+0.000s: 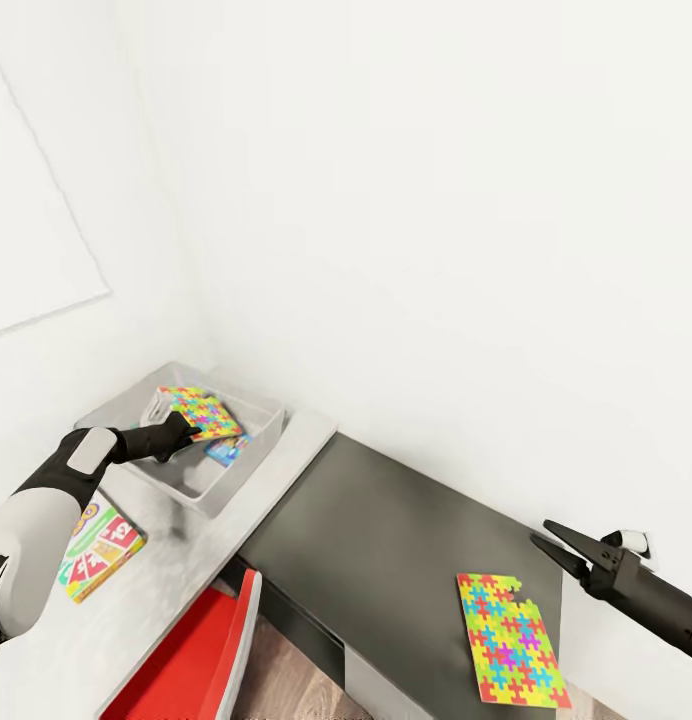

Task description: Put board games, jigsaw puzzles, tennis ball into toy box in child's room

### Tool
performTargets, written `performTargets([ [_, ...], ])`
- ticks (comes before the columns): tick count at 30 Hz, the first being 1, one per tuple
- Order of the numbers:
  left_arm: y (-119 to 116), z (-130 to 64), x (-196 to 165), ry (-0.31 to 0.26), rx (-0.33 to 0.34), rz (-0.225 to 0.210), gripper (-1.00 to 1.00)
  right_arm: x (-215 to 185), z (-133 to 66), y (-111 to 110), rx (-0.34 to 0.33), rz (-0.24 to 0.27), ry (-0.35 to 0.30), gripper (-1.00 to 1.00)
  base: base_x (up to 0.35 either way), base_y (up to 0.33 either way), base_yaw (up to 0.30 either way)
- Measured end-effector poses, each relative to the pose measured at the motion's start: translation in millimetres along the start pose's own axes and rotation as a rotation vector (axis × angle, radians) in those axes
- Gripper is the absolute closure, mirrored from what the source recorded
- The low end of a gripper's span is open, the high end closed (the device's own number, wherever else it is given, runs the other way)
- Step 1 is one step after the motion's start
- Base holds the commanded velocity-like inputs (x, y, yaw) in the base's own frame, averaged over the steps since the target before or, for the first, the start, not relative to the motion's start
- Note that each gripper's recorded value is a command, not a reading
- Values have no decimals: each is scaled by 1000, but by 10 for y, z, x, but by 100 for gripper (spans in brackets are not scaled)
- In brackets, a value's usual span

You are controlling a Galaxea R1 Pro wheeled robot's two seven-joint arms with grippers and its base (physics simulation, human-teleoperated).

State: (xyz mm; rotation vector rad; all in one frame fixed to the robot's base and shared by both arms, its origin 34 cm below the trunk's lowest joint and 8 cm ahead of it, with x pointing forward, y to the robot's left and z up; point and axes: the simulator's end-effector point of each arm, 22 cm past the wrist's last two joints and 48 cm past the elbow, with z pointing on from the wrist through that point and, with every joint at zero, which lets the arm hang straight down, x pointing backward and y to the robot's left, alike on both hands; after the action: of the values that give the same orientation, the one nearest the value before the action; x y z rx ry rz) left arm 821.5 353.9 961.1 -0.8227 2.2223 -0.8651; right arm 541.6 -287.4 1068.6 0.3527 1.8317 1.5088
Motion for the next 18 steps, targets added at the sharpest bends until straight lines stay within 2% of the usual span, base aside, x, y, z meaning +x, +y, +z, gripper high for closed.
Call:
performTargets([
  [14,119,89,20,-3,-14,-6,100,30,18,-95,13,18,6,-100,0,0,0],
  [18,66,113,34,1,22,-9,100,38,23,-122,17,23,8,-100,0,0,0],
])
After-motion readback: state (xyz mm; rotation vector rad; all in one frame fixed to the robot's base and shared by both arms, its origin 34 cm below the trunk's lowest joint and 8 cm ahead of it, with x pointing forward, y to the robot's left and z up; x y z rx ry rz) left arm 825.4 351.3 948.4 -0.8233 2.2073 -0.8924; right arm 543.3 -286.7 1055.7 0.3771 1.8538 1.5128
